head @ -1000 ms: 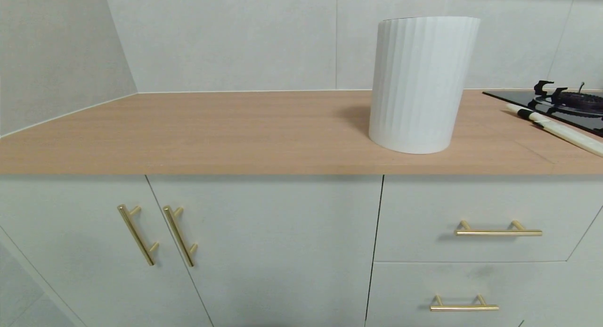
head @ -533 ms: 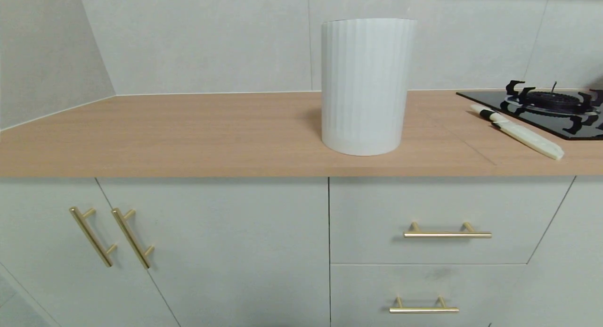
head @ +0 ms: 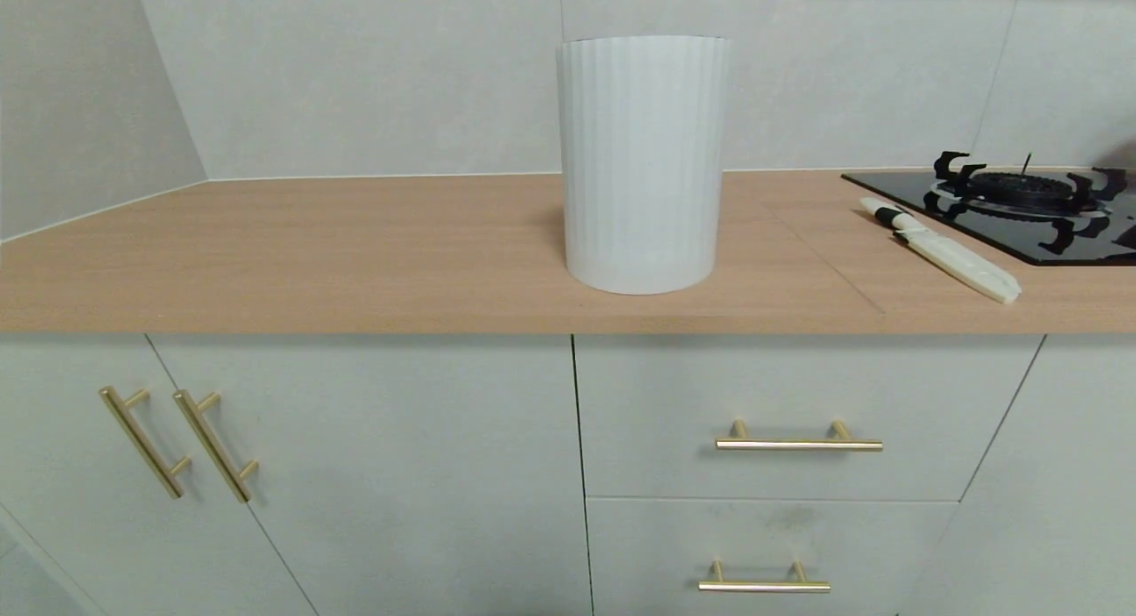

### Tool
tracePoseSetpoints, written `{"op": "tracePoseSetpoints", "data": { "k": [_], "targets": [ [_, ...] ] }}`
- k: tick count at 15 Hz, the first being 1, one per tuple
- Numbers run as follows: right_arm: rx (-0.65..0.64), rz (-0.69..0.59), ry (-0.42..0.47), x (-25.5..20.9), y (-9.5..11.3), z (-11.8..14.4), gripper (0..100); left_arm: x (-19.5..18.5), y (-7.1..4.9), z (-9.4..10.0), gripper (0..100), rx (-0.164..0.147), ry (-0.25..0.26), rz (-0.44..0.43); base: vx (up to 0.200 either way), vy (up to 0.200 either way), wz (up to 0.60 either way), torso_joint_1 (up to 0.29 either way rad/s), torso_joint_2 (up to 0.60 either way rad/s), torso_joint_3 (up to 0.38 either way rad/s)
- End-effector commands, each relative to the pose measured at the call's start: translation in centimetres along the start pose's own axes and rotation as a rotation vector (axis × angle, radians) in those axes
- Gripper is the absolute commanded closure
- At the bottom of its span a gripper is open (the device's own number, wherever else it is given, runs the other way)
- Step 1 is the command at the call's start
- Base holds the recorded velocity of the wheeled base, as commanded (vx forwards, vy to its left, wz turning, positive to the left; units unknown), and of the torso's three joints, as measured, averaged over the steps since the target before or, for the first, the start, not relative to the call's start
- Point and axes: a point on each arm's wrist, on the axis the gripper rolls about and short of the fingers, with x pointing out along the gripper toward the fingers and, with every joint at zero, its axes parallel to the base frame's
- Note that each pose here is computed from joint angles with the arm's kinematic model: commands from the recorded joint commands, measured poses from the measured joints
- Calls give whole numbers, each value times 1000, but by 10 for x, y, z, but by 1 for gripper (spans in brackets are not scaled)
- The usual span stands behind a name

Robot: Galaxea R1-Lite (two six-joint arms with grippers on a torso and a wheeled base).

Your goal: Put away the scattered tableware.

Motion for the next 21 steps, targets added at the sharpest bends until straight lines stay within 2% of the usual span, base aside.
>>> {"op": "tracePoseSetpoints", "data": {
  "k": [1, 7, 10, 21],
  "targets": [
    [0, 0, 1, 0, 0, 0, 0, 0, 0, 0, 0, -1, 1, 0, 0, 0, 0, 0, 0, 0],
    [0, 0, 1, 0, 0, 0, 0, 0, 0, 0, 0, 1, 1, 0, 0, 0, 0, 3, -17, -13],
    [0, 0, 1, 0, 0, 0, 0, 0, 0, 0, 0, 1, 1, 0, 0, 0, 0, 54, -229, -243],
    [0, 0, 1, 0, 0, 0, 0, 0, 0, 0, 0, 1, 1, 0, 0, 0, 0, 175, -485, -290]
  ]
}}
